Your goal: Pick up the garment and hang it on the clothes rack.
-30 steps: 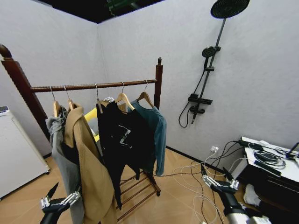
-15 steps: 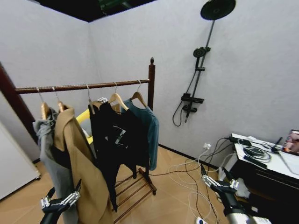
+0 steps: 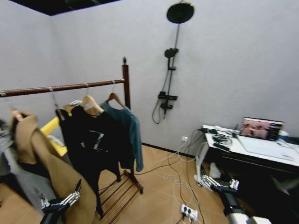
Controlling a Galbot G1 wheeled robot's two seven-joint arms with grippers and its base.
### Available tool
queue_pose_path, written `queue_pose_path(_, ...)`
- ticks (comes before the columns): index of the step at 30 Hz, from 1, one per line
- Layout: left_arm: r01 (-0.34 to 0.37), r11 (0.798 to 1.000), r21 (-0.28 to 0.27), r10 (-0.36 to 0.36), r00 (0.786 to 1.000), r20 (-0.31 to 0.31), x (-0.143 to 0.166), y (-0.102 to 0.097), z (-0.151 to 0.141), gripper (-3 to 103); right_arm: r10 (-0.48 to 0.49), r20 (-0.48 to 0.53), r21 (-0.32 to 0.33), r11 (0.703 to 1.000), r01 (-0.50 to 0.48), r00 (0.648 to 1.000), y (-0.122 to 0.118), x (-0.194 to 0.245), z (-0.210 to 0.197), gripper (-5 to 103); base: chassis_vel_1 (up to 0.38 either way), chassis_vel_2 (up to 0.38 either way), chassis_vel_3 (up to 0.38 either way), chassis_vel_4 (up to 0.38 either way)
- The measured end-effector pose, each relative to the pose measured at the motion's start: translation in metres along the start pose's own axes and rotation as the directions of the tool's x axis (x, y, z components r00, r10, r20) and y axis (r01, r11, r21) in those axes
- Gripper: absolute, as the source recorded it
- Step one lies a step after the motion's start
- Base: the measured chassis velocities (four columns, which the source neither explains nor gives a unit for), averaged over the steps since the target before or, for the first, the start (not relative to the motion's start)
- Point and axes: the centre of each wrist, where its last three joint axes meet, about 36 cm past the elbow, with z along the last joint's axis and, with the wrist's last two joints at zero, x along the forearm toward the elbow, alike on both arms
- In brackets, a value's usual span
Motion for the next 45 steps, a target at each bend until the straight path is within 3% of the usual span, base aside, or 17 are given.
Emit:
queue_pose_path(22, -0.001, 1.000, 0.000, 0.001, 1.000, 0.000, 0.0000, 0.0000, 0.0000, 100, 0.000, 0.000, 0.000, 1.000, 0.000, 1.000, 0.0000, 0.0000, 0.0000, 100, -0.110, -0.118, -0.113, -0.109)
queue_pose_path(45, -0.001, 1.000, 0.000, 0.001, 1.000, 0.000, 0.0000, 0.0000, 0.0000, 100, 0.000, 0.000, 0.000, 1.000, 0.000, 1.000, -0.0002, -0.0001, 0.0000, 100, -0.088, -0.108, 0.096, 0.103)
